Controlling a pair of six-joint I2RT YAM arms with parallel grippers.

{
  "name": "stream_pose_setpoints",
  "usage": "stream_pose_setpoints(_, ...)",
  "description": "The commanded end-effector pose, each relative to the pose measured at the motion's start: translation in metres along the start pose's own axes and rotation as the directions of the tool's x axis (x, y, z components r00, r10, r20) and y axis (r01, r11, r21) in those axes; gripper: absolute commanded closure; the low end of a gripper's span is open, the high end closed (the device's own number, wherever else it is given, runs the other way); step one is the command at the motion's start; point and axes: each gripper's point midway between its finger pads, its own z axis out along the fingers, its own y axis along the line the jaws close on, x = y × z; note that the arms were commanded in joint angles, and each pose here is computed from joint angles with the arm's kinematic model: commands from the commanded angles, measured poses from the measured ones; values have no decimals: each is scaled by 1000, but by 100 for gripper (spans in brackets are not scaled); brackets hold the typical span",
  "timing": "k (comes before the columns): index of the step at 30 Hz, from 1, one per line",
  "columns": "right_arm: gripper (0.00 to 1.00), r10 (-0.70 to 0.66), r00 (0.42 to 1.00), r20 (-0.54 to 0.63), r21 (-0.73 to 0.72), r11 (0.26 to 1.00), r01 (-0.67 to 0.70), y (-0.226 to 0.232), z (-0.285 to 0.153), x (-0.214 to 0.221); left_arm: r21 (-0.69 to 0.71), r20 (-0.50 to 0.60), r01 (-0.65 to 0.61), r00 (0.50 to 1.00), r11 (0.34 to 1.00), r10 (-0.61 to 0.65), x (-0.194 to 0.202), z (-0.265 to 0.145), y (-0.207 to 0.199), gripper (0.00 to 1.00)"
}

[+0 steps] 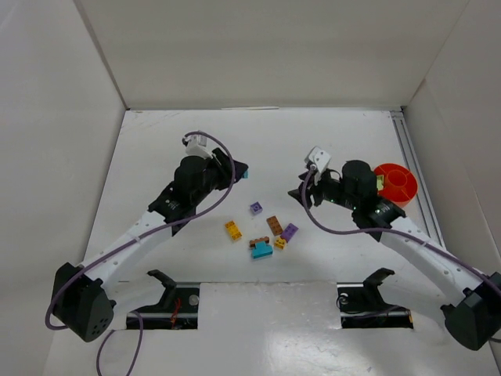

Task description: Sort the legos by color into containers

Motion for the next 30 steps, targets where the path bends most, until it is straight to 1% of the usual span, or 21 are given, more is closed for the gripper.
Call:
stream_pose_setpoints(1, 36, -23, 952, 305, -74, 996, 48, 27, 1, -95, 232, 77, 49, 995, 972, -69, -30, -7, -65, 81)
stream_pose_setpoints(2, 35, -19, 926, 376, -83, 995, 54, 32, 1, -115, 267, 83, 59, 993, 962, -84, -34, -9, -73, 81)
stream_pose_setpoints(3, 35, -2, 914, 406, -110, 993, 51, 42, 0, -120, 286, 81, 70, 992, 956, -97, -33, -8, -76, 82)
stream_pose_setpoints(4, 35, 42, 910, 413, -127, 992, 12, 43, 5, -123, 334, 92, 88, 988, 938, -125, -38, -11, -89, 82)
stream_pose_setpoints(5, 35, 63, 901, 429, -147, 989, 0, 48, 7, -126, 357, 87, 96, 987, 929, -135, -36, -14, -97, 82)
stream_pose_setpoints(6, 35, 71, 876, 477, -148, 989, 1, 47, 5, -138, 370, 96, 93, 986, 924, -138, -39, -15, -100, 82)
stream_pose_setpoints(8, 35, 115, 870, 480, -179, 983, -32, 52, 13, -142, 412, 109, 98, 982, 906, -155, -40, -23, -115, 82)
stream_pose_setpoints(13, 34, 119, 856, 503, -161, 986, -42, 51, 26, -159, 431, 109, 101, 981, 897, -162, -34, -26, -126, 82)
stream_pose_setpoints(14, 34, 125, 862, 491, -162, 985, -50, 53, 32, -155, 424, 104, 102, 982, 900, -160, -31, -25, -122, 82)
stream_pose_setpoints(15, 34, 122, 855, 504, -161, 986, -46, 53, 29, -162, 431, 108, 101, 981, 897, -162, -32, -26, -124, 82)
stream_pose_setpoints(16, 34, 120, 848, 515, -127, 990, -63, 45, 28, -167, 437, 96, 113, 981, 892, -171, -29, -27, -126, 82)
stream_pose_setpoints(19, 34, 144, 848, 511, -84, 990, -117, 37, 33, -165, 442, 95, 114, 980, 890, -173, -26, -27, -127, 82)
stream_pose_setpoints(20, 37, 144, 848, 511, -83, 990, -118, 37, 33, -165, 450, 95, 122, 978, 885, -183, -27, -28, -129, 82)
stream_pose_setpoints(22, 39, 159, 845, 511, -73, 987, -142, 34, 33, -165, 435, 101, 126, 977, 892, -188, -24, -26, -126, 82)
stream_pose_setpoints(26, 53, 159, 844, 512, -65, 987, -146, 32, 33, -165, 441, 110, 118, 977, 890, -185, -24, -27, -128, 82)
stream_pose_setpoints(29, 60, 173, 845, 506, -52, 984, -170, 29, 34, -162, 446, 106, 107, 980, 889, -171, -20, -28, -131, 82)
stream_pose_setpoints(30, 63, 171, 840, 515, -43, 984, -174, 27, 32, -167, 463, 93, 106, 981, 880, -168, -18, -32, -138, 82)
